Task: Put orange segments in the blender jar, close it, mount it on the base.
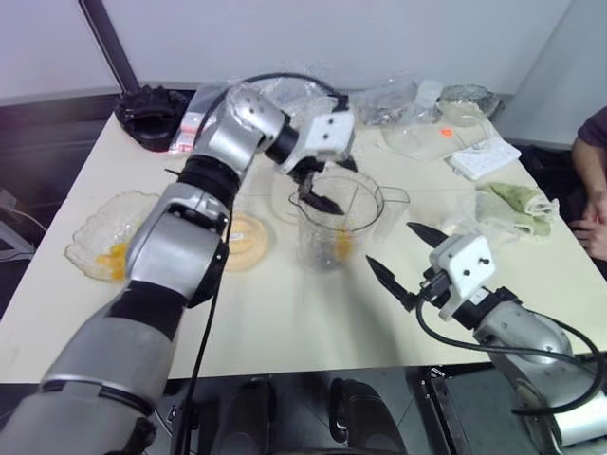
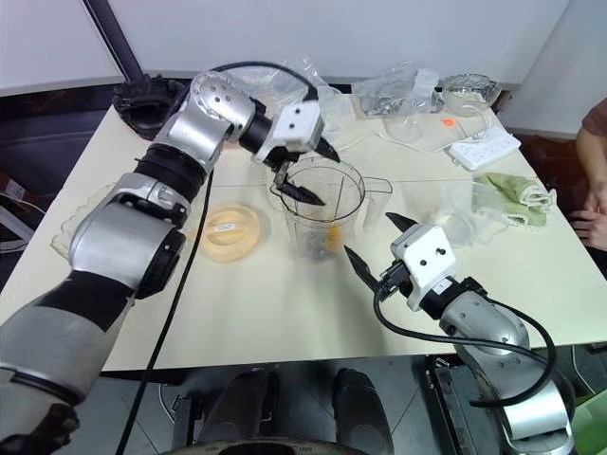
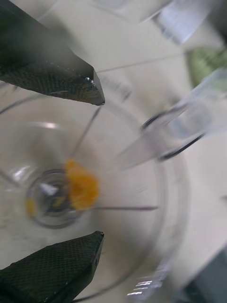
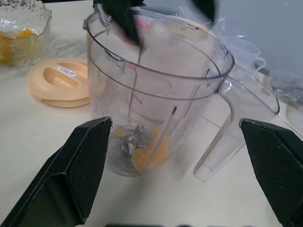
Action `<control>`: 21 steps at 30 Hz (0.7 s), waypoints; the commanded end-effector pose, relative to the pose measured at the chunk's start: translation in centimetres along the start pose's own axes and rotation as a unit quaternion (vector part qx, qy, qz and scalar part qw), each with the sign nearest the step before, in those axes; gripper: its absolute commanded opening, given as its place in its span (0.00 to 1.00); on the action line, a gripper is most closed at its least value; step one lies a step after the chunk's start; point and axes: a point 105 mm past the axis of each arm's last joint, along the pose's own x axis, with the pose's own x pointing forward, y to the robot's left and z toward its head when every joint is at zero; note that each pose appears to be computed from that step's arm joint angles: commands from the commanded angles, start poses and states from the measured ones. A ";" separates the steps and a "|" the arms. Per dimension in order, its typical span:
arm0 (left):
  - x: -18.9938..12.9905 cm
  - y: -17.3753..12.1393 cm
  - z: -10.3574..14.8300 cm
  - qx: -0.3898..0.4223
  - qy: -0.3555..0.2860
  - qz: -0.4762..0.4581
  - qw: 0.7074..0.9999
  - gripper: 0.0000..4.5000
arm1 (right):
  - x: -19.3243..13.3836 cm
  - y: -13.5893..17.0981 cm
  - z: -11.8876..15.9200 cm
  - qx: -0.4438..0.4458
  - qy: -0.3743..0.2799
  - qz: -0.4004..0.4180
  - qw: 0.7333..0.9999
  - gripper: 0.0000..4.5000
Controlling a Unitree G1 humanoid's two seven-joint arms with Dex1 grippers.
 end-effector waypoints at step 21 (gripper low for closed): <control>-9.5 -12.3 2.3 -0.229 -0.178 0.091 0.953 0.99 | -2.8 -5.4 -3.8 0.073 0.027 -0.146 0.986 1.00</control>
